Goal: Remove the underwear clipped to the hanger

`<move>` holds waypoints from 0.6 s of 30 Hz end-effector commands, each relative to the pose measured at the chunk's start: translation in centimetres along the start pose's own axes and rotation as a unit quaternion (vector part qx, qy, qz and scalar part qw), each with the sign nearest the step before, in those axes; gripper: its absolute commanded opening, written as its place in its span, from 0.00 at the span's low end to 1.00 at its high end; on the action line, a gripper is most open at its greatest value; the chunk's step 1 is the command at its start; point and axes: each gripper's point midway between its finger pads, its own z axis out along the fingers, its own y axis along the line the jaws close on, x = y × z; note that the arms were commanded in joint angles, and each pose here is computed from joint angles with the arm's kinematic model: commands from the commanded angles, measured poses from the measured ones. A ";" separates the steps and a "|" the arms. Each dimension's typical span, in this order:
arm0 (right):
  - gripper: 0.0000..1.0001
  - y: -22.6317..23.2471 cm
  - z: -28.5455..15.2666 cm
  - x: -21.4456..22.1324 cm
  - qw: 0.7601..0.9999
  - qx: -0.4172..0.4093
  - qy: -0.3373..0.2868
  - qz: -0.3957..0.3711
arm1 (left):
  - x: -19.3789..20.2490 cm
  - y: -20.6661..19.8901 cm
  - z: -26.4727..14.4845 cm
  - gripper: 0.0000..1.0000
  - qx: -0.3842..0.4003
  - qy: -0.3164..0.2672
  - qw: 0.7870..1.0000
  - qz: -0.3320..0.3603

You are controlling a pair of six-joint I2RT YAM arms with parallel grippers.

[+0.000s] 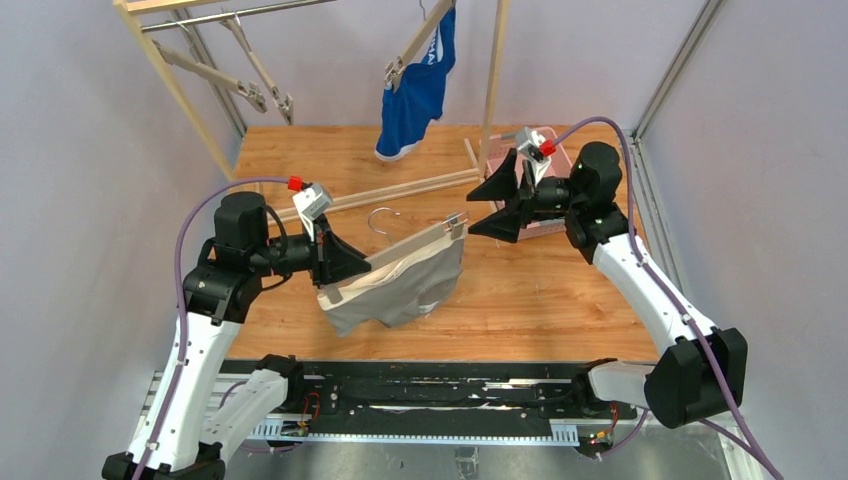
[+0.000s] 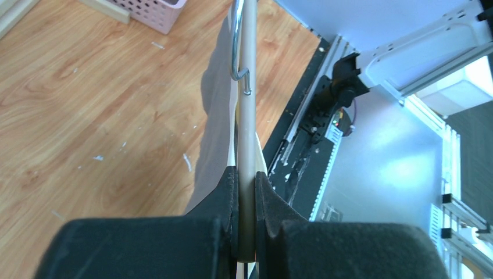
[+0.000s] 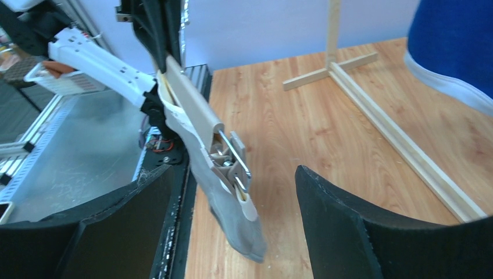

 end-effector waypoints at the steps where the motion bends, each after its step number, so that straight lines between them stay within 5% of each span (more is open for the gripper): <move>1: 0.78 2.6 1.0 -1.2 0.998 -0.063 0.005 -0.020 | -2.6 -2.2 0.2 0.00 0.063 -0.053 0.996 0.017; 11: 0.80 3.3 2.8 -0.7 0.996 -0.083 0.014 -0.021 | -2.2 -1.8 0.5 0.00 0.059 -0.058 0.997 -0.003; 12: 0.72 3.4 2.9 -0.6 0.996 -0.084 0.014 -0.021 | -2.2 -1.8 0.5 0.00 0.058 -0.057 0.997 -0.004; 14: 0.24 3.4 3.0 -0.8 0.996 -0.085 0.014 -0.022 | -2.1 -1.6 0.6 0.00 0.054 -0.057 0.997 -0.004; 15: 0.08 3.4 3.0 -0.7 0.996 -0.085 0.015 -0.019 | -1.9 -1.5 0.6 0.00 0.053 -0.053 0.997 -0.005; 16: 0.05 3.4 3.1 -0.8 0.996 -0.086 0.016 -0.017 | -1.8 -1.4 0.6 0.00 0.052 -0.051 0.997 -0.005; 18: 0.30 3.2 3.2 -0.9 0.997 -0.078 0.014 -0.015 | -1.5 -1.2 0.7 0.00 0.049 -0.046 0.998 -0.007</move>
